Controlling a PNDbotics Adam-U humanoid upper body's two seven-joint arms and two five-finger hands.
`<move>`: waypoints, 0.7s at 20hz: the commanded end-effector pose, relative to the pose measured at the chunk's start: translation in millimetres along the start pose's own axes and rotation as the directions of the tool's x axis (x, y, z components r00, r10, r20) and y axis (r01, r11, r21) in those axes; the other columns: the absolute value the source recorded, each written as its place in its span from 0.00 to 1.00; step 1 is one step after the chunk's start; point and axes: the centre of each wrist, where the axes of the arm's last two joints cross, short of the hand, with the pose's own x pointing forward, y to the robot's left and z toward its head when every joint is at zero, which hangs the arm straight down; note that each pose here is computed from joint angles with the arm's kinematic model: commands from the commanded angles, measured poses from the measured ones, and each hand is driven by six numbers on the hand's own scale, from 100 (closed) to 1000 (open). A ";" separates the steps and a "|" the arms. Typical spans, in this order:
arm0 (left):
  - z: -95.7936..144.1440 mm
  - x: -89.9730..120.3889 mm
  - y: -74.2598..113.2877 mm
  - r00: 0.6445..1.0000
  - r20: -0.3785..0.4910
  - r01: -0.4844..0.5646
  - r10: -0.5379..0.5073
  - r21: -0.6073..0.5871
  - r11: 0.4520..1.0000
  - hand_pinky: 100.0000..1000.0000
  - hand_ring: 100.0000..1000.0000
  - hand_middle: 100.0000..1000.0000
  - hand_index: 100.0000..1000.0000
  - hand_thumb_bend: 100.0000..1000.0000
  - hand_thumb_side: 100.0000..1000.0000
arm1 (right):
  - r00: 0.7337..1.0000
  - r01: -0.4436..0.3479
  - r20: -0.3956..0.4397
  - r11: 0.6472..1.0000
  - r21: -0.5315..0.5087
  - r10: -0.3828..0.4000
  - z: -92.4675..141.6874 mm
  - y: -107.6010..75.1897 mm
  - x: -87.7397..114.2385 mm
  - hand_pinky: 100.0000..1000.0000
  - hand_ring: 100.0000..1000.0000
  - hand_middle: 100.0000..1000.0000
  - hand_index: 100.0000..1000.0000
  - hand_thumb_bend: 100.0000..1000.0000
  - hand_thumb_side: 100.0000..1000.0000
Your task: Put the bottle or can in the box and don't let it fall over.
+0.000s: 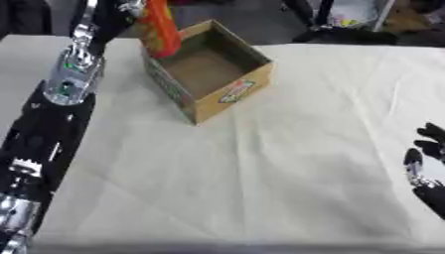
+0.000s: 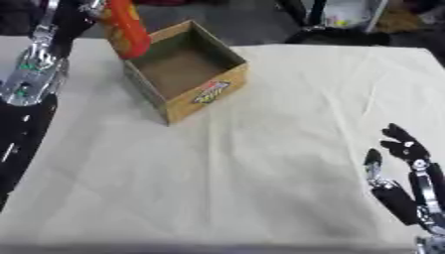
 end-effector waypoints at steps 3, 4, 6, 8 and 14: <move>-14.9 -2.6 -14.6 0.995 -0.074 0.057 -0.059 -0.035 0.998 0.88 0.86 0.88 0.48 0.00 0.28 | 0.999 0.008 0.046 1.000 0.025 -0.010 -9.1 0.6 6.8 0.82 0.80 0.84 0.96 0.00 0.61; -15.1 -7.5 -17.7 0.992 -0.090 0.079 -0.083 -0.043 0.996 0.89 0.87 0.90 0.60 0.00 0.14 | 0.999 0.011 0.051 1.000 0.029 -0.012 -10.2 1.5 7.7 0.82 0.80 0.84 0.96 0.00 0.61; -14.2 -18.2 -22.9 0.986 -0.108 0.121 -0.127 -0.060 0.991 0.89 0.88 0.91 0.79 0.02 0.27 | 0.998 0.014 0.058 0.999 0.035 -0.016 -11.7 2.7 8.9 0.82 0.80 0.84 0.96 0.00 0.61; -12.1 -25.6 -24.5 0.978 -0.096 0.176 -0.183 -0.077 0.981 0.90 0.91 0.96 1.00 0.63 0.65 | 0.998 0.016 0.063 0.999 0.040 -0.018 -13.2 3.4 9.9 0.82 0.80 0.84 0.96 0.00 0.60; -1.2 -30.4 -7.3 0.955 -0.011 0.296 -0.296 -0.005 0.955 0.95 0.95 1.00 1.00 0.86 0.91 | 0.998 0.008 0.056 0.999 0.037 -0.010 -12.9 1.9 8.6 0.82 0.80 0.84 0.96 0.00 0.60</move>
